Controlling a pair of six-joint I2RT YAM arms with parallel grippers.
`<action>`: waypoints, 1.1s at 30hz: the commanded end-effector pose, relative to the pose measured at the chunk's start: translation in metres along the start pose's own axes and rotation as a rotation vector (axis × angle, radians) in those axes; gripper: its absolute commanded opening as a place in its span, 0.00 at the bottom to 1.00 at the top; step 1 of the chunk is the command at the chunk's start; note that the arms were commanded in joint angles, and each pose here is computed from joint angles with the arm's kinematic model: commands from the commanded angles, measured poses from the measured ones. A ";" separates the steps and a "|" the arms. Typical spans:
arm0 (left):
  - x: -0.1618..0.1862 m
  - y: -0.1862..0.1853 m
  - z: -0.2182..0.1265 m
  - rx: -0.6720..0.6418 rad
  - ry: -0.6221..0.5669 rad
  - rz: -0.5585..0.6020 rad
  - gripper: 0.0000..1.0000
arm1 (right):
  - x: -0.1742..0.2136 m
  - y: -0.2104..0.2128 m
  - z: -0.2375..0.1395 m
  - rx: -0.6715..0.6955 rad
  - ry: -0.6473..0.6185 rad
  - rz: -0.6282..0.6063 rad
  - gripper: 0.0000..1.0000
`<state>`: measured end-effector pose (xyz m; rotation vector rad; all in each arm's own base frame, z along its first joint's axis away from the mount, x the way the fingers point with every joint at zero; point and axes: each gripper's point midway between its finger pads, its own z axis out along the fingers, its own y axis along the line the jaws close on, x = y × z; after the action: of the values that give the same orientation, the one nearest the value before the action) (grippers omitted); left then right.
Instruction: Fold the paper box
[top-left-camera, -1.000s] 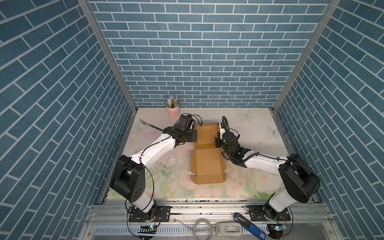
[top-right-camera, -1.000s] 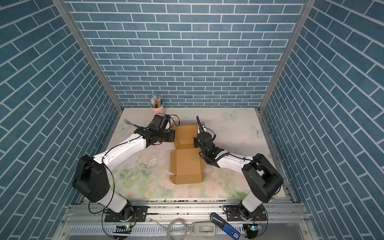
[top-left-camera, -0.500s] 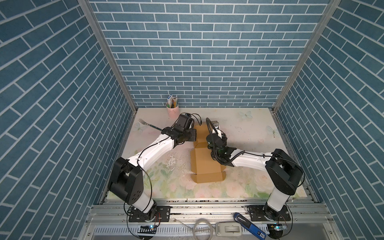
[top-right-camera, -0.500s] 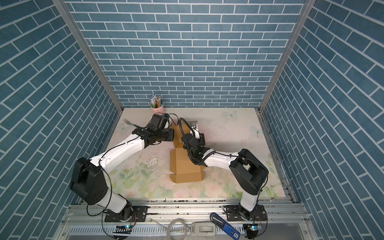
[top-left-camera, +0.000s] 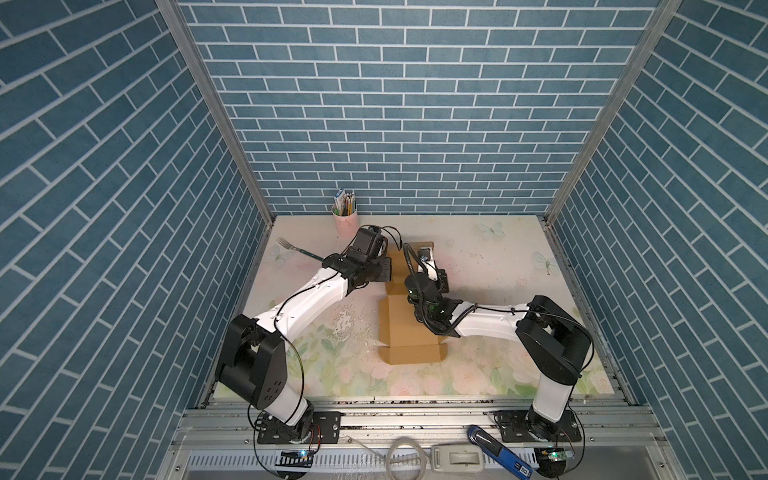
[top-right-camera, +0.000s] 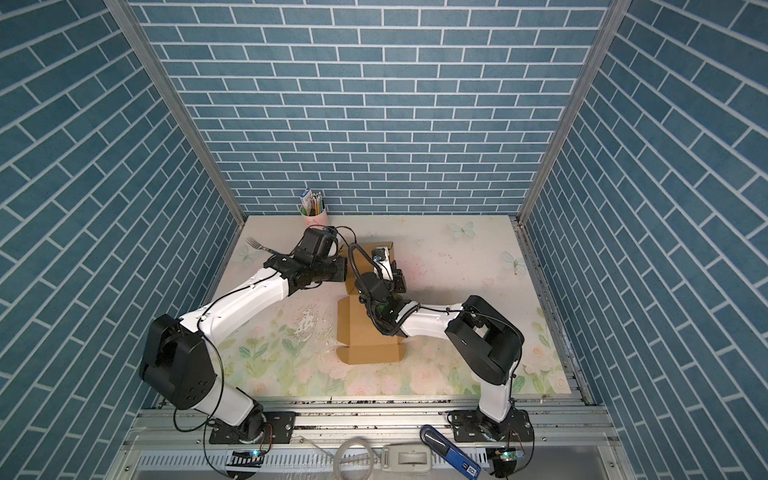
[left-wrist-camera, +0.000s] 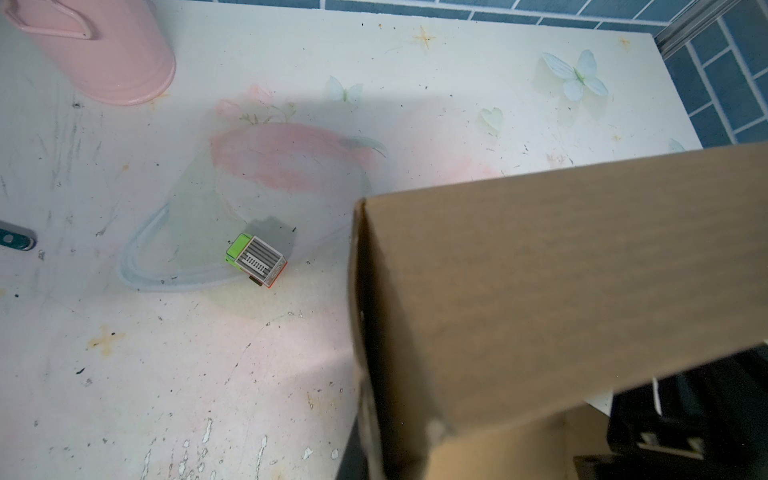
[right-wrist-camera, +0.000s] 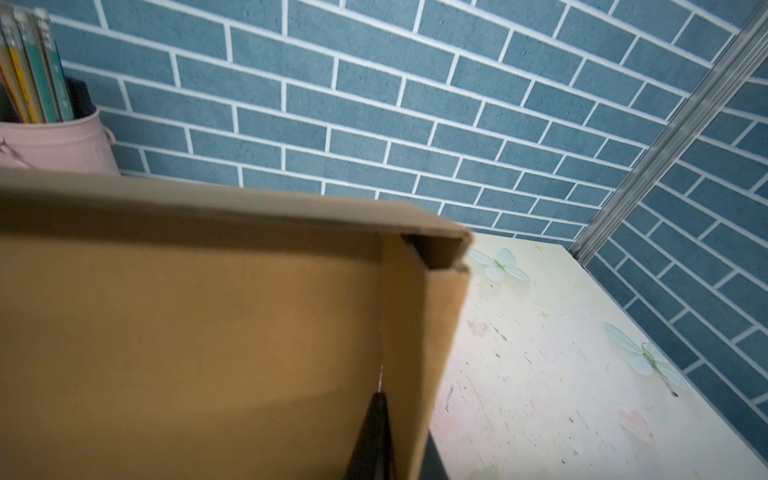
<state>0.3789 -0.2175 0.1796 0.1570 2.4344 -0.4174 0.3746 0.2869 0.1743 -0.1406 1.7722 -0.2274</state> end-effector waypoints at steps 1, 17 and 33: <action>0.001 -0.012 -0.003 0.045 0.011 0.015 0.07 | -0.015 0.000 -0.014 -0.149 -0.033 0.062 0.25; 0.001 -0.004 0.002 0.020 0.012 0.009 0.07 | -0.042 -0.025 -0.084 -0.641 -0.051 0.245 0.57; 0.002 -0.002 0.004 0.010 0.029 0.004 0.08 | -0.035 -0.024 -0.059 -0.632 0.030 0.244 0.52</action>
<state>0.3751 -0.2207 0.1700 0.1771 2.4704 -0.4289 0.3188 0.2698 0.2115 -0.3572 1.8391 0.5140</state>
